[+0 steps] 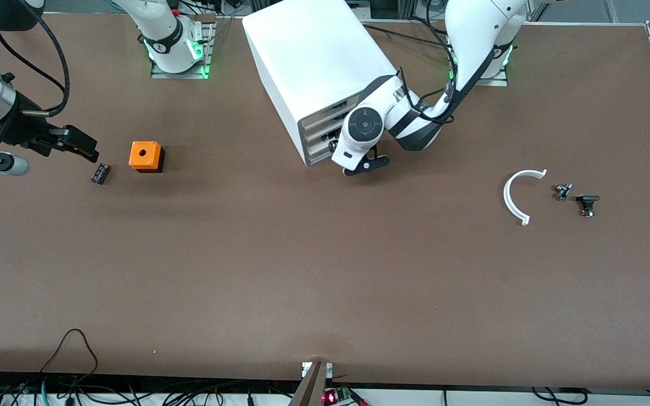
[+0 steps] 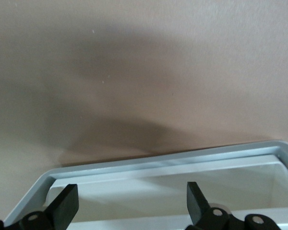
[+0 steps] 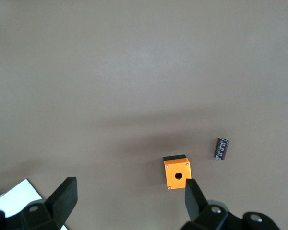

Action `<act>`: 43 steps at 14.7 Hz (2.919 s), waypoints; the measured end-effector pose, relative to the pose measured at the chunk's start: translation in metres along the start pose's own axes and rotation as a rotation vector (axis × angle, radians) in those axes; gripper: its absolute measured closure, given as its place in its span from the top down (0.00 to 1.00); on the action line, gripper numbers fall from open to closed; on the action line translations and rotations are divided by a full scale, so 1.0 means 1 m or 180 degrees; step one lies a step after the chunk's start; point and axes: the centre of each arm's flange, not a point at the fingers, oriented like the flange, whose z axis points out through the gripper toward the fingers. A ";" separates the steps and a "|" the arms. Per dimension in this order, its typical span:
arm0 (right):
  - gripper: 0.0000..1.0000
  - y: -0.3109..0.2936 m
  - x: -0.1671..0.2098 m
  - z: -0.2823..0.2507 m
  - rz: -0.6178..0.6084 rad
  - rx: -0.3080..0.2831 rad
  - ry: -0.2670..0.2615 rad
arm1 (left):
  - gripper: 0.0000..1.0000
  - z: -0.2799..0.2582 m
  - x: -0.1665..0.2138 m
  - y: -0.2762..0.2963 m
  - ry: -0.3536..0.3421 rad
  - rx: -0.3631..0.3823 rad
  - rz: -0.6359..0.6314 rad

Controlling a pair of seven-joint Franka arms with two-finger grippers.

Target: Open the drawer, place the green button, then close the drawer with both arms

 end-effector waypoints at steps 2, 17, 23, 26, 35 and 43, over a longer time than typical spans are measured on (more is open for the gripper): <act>1.00 0.002 -0.001 0.002 0.0008 -0.0014 -0.0050 | 1.00 0.001 -0.002 0.000 -0.0009 0.0014 0.0000; 1.00 0.021 0.000 -0.002 -0.0083 -0.0021 -0.0070 | 1.00 -0.189 0.108 -0.095 0.0396 -0.0119 0.1063; 1.00 0.025 0.001 -0.008 -0.0149 -0.0015 -0.0030 | 1.00 -0.279 0.162 -0.171 0.0644 -0.0099 0.1669; 1.00 0.026 0.001 -0.010 -0.0143 -0.0014 -0.0022 | 1.00 -0.319 0.167 -0.200 0.0810 -0.0086 0.1844; 1.00 0.034 0.003 -0.010 -0.0114 -0.0017 -0.0021 | 1.00 -0.389 0.141 -0.313 0.1109 -0.0077 0.1632; 1.00 0.035 0.003 -0.012 -0.0106 -0.0015 -0.0004 | 1.00 -0.389 0.107 -0.361 0.1103 -0.0043 0.1420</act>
